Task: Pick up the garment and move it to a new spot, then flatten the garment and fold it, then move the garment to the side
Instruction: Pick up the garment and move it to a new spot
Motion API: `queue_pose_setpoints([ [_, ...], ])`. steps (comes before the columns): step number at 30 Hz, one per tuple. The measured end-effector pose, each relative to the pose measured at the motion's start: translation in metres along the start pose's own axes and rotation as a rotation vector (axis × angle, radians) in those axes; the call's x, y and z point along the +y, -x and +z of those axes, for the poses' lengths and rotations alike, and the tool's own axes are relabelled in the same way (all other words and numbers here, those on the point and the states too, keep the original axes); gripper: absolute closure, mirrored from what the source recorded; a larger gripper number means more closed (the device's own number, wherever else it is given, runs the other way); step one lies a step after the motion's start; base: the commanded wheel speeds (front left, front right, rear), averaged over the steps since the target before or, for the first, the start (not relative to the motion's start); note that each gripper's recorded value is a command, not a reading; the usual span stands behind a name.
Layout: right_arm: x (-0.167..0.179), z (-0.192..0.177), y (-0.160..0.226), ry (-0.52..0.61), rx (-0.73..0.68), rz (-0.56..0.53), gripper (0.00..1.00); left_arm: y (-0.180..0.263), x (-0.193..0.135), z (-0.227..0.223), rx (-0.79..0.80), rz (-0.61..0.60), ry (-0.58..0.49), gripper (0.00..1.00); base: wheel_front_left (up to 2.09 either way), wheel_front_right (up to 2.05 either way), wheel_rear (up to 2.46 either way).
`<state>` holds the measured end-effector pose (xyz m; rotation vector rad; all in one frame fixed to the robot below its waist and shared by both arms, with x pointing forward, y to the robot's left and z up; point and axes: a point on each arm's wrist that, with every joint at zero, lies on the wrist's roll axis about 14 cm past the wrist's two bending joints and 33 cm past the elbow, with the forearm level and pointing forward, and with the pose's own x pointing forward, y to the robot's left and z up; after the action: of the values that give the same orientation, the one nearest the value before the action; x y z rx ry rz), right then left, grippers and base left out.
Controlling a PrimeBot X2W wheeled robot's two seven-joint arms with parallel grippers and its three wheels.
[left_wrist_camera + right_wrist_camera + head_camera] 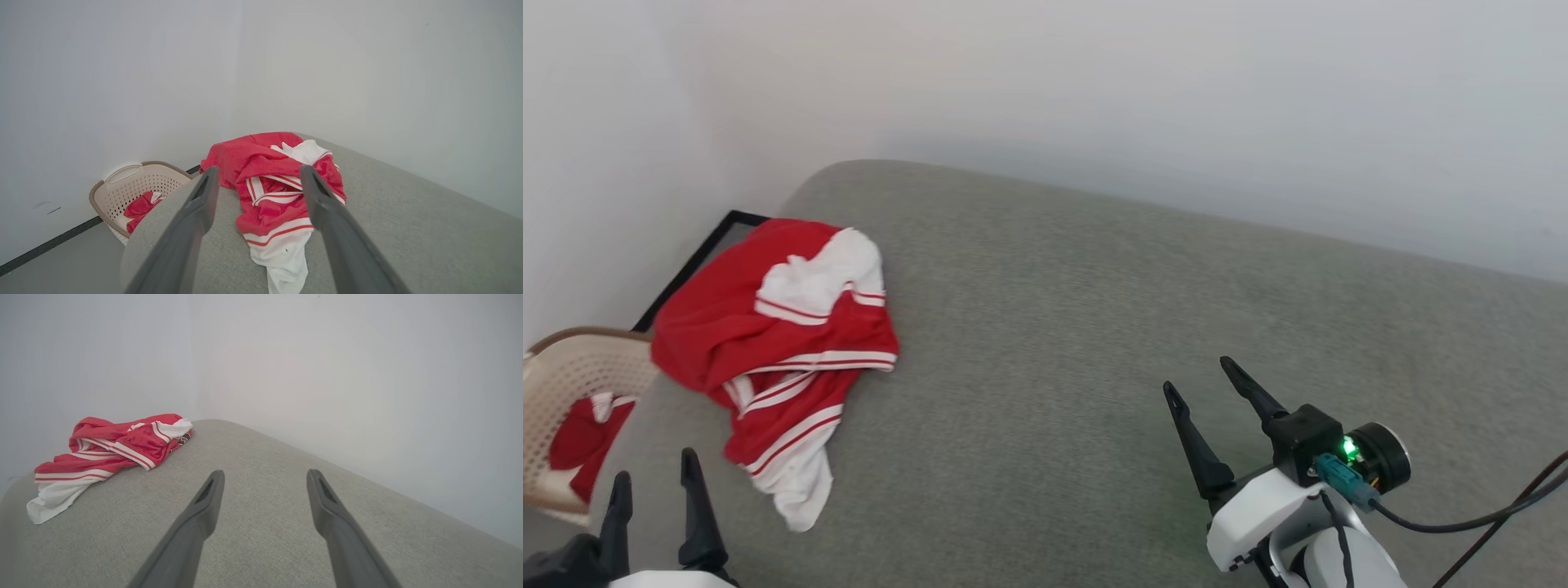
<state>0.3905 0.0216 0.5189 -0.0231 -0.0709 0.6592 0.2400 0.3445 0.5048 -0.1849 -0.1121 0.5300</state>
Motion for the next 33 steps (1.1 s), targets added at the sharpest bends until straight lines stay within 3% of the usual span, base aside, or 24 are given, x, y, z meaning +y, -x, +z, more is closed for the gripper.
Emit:
queue_pose_setpoints([
  [7,0.017,0.0,-0.01,-0.004,-0.001,0.055,0.0,0.016,0.025,0.006,-0.007,0.081,0.026,0.0,0.0,0.0,0.0],
  [15,0.006,-0.004,-0.011,-0.013,0.006,0.023,0.0,0.009,0.027,0.004,0.012,0.095,0.048,0.0,0.0,0.0,0.0],
  [25,-0.026,-0.005,-0.014,-0.013,-0.003,-0.053,0.0,-0.051,0.01,0.024,-0.008,0.015,0.025,0.0,0.0,0.0,0.0],
  [33,-0.06,-0.017,-0.017,-0.012,0.017,-0.128,0.0,-0.118,-0.01,0.012,0.101,-0.067,-0.051,0.0,0.0,0.0,0.0],
])
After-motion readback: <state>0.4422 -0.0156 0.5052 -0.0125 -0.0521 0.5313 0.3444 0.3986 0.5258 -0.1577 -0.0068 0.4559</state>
